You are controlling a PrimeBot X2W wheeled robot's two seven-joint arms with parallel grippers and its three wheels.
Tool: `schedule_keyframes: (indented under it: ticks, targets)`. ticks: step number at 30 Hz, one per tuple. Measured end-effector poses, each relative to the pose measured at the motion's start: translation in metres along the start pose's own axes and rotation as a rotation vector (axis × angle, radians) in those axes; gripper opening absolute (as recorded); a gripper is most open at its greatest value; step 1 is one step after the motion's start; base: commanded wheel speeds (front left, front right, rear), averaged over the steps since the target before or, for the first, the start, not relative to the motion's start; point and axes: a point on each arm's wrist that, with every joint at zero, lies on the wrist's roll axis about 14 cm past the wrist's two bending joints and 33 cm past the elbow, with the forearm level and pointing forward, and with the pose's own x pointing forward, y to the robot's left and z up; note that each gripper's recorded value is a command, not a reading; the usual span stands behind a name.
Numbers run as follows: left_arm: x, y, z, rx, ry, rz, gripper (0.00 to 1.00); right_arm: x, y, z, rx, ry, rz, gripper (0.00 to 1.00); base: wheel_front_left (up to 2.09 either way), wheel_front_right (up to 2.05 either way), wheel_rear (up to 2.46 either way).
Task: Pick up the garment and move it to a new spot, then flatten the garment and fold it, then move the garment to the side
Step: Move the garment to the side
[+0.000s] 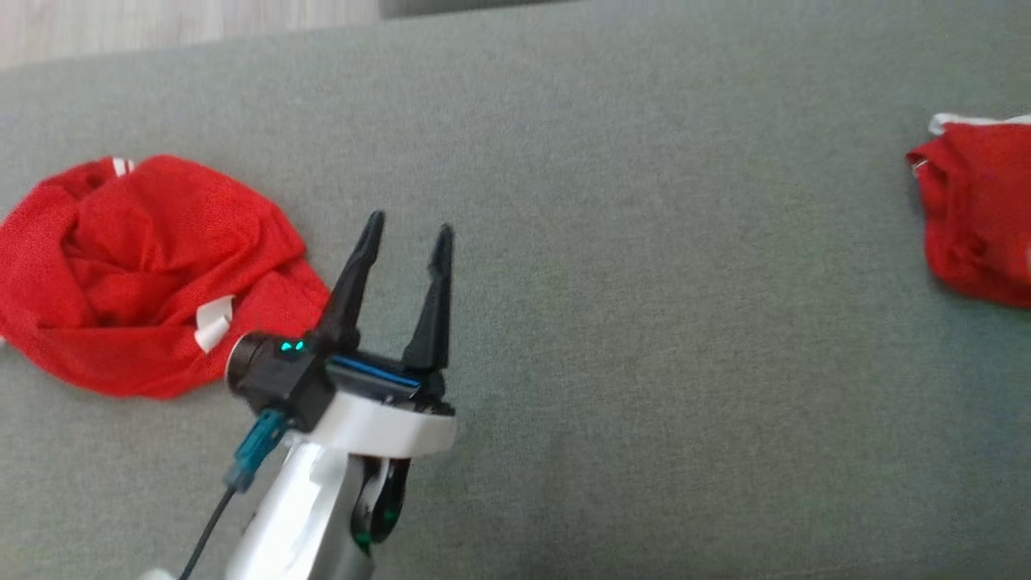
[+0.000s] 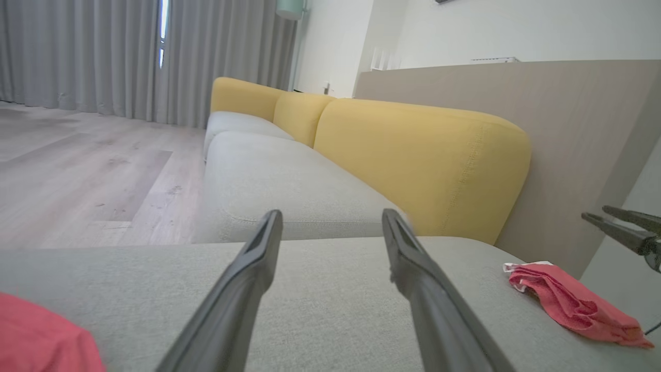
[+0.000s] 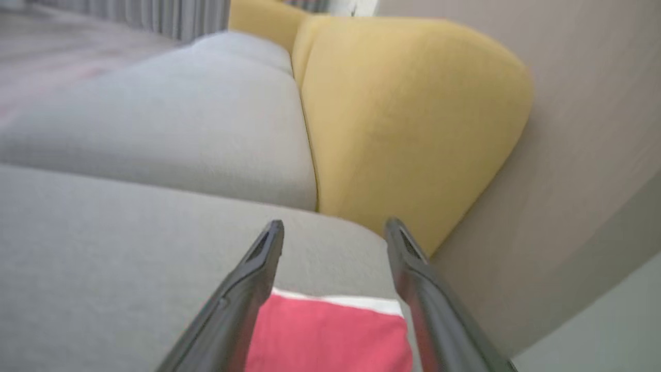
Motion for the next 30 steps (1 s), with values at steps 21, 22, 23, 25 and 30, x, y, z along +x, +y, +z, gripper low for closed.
schedule_keyframes:
  ticks: [21,22,23,25,30]
  targets:
    - [-0.067,0.011,0.030,0.041,-0.057,0.115,1.00,-0.092,0.132,0.089,0.471,-0.304,0.179,1.00,0.00,0.00,0.00]
    - [-0.069,0.012,0.028,0.040,-0.053,0.120,1.00,-0.097,0.135,0.080,0.479,-0.288,0.180,1.00,0.00,0.00,0.00]
    - [-0.072,0.012,0.027,0.044,-0.046,0.123,1.00,-0.102,0.138,0.072,0.491,-0.272,0.181,1.00,0.00,0.00,0.00]
    - [-0.076,0.012,0.022,0.055,-0.031,0.118,1.00,-0.112,0.143,0.055,0.493,-0.238,0.182,1.00,0.00,0.00,0.00]
    - [-0.087,0.014,0.018,0.045,-0.019,0.138,1.00,-0.133,0.149,0.022,0.523,-0.158,0.178,1.00,0.00,0.00,0.00]
